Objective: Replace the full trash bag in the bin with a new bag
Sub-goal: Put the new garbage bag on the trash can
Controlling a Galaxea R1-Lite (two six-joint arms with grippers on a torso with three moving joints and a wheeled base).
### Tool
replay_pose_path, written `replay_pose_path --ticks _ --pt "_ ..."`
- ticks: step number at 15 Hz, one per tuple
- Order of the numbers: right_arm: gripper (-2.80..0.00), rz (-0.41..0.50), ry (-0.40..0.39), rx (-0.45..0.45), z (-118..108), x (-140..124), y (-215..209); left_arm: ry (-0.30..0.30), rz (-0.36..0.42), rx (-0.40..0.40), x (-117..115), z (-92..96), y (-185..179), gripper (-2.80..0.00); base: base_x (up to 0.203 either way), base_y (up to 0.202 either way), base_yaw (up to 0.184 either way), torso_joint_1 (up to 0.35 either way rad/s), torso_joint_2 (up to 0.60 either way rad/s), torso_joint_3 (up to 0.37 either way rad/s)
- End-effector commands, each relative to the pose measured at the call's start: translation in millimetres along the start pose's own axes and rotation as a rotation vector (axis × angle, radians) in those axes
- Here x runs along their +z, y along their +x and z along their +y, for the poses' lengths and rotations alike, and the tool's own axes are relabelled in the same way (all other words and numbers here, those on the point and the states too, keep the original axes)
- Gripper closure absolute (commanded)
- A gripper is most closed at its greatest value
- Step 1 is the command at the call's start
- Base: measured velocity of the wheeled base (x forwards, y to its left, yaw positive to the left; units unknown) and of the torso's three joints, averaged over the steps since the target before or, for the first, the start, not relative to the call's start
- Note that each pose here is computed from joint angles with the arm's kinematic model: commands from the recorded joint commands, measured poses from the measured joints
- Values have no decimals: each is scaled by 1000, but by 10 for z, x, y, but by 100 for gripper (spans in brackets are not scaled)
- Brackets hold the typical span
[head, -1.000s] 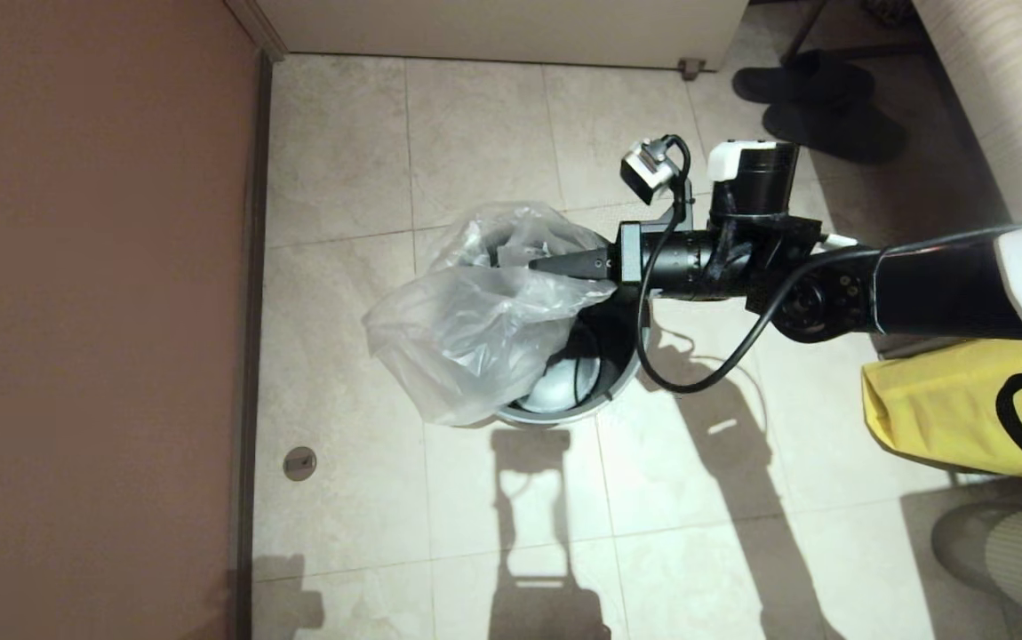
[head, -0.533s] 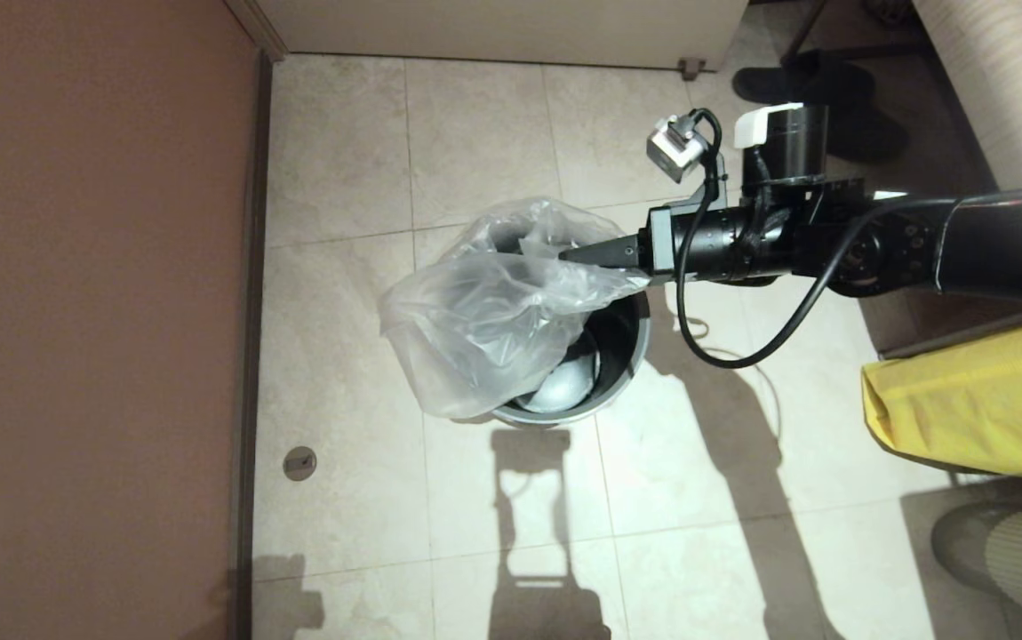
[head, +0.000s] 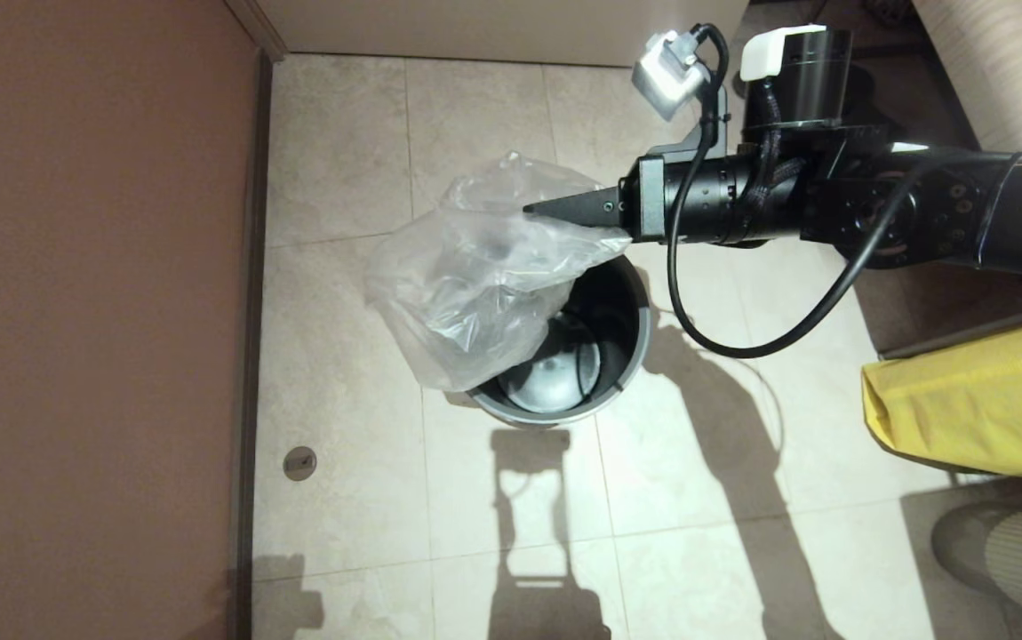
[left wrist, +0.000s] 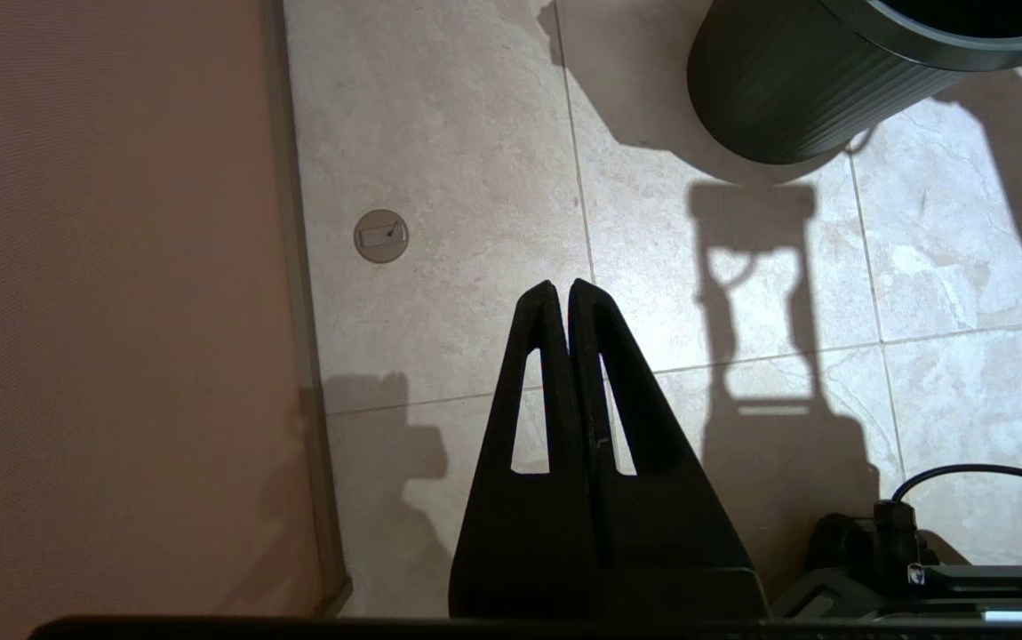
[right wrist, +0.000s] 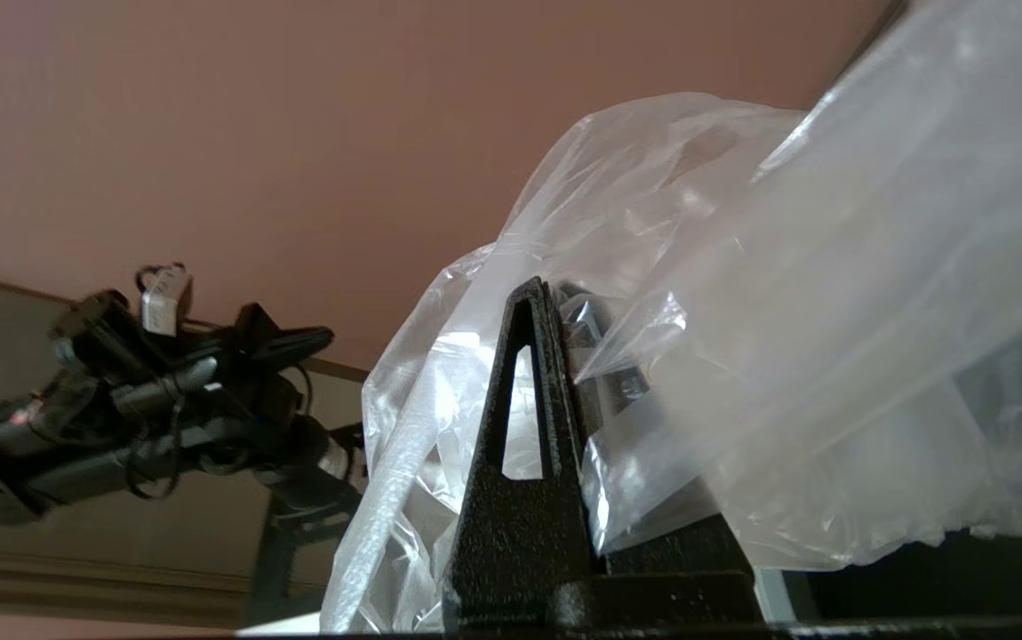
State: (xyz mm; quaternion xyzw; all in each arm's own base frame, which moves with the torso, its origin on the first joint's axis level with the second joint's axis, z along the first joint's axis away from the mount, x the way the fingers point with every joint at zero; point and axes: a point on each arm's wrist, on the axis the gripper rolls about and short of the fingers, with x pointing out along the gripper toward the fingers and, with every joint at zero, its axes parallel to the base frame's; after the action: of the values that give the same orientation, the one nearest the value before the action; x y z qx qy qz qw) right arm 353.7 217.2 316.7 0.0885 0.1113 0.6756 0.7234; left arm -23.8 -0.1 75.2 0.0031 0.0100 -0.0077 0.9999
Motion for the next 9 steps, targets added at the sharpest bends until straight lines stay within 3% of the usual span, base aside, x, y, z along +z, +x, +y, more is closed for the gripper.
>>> replay_pose_path --ticks 1,7,9 --pt "0 5 -103 -8 29 -11 33 0 1 0 0 0 1 0 0 0 0 0 0 0" --pt "0 86 -237 -133 -160 -287 53 0 2 0 -3 0 2 0 0 0 0 0 0 0" --pt "0 93 -237 -145 -244 -342 54 0 1 -1 0 0 1 0 0 0 0 0 0 0"
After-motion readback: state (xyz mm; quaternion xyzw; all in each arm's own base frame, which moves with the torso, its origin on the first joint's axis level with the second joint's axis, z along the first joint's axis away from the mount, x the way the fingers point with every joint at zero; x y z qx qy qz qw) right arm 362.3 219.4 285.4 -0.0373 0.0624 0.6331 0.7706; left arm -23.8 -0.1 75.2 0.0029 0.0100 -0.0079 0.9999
